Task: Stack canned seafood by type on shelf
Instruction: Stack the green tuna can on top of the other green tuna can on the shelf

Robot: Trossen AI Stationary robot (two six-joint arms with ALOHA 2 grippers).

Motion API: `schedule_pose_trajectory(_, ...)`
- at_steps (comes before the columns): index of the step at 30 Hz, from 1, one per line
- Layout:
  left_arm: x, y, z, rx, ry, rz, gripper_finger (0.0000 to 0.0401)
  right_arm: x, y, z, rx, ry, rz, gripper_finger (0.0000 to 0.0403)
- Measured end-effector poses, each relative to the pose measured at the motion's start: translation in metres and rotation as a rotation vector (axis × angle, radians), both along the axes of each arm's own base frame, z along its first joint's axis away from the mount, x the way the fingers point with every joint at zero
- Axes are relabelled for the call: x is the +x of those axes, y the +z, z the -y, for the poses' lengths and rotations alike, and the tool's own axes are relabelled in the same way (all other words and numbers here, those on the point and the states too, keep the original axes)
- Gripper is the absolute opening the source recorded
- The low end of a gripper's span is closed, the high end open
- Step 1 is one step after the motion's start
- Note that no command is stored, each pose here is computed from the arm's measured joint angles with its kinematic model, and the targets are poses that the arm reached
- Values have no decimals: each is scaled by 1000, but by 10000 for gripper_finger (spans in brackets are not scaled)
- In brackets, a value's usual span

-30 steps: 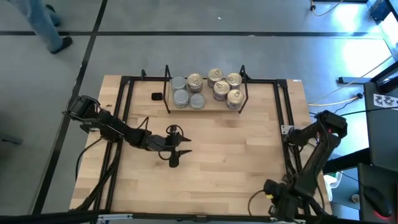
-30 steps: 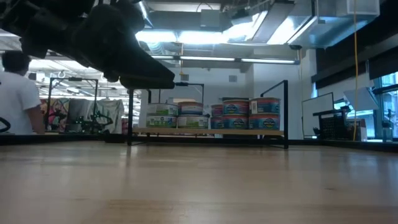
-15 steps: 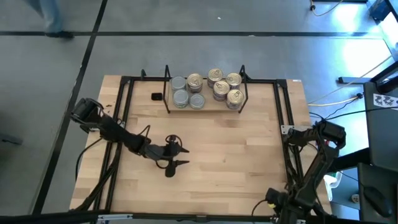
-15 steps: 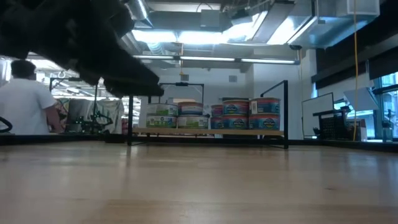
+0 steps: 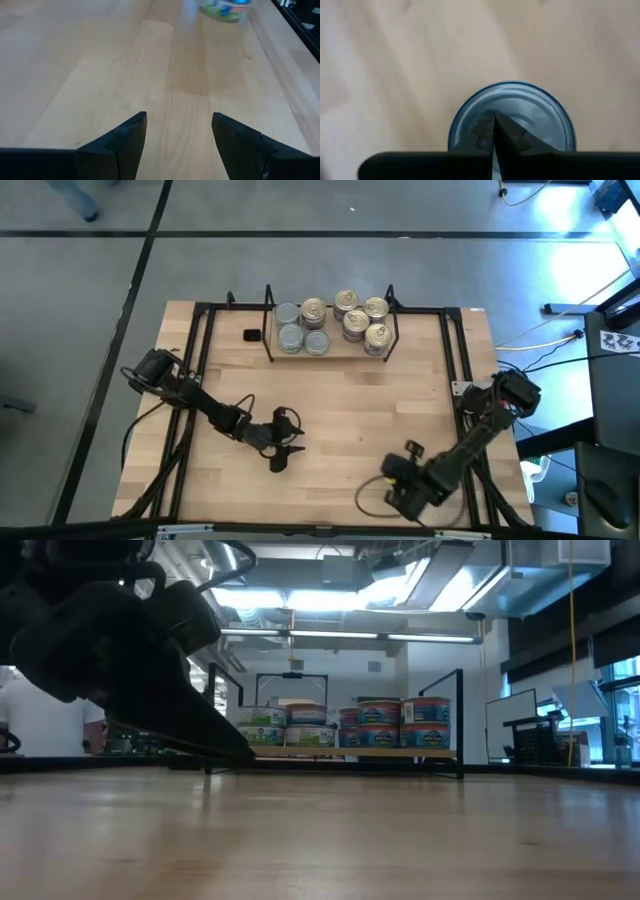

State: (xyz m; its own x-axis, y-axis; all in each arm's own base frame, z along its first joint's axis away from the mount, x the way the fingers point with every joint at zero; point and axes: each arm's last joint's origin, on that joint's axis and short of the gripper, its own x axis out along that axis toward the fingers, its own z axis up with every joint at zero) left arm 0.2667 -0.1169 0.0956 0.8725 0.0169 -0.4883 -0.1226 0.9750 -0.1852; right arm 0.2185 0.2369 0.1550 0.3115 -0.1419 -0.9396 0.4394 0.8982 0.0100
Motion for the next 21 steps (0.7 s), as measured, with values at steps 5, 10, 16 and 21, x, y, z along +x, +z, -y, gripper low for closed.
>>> schedule_pose_trajectory(5,4,-4,2,-6,7,-10,224,28,-4,24,-127,81,31,11)
schedule_pose_trajectory(10,5,-4,2,-7,8,-11,224,58,-18,48,-208,168,13,11)
schedule_pose_trajectory(16,6,-4,-1,2,15,-14,224,93,-24,74,-260,275,84,11)
schedule_pose_trajectory(21,8,-4,-6,20,24,-15,224,117,-21,98,-254,329,149,11)
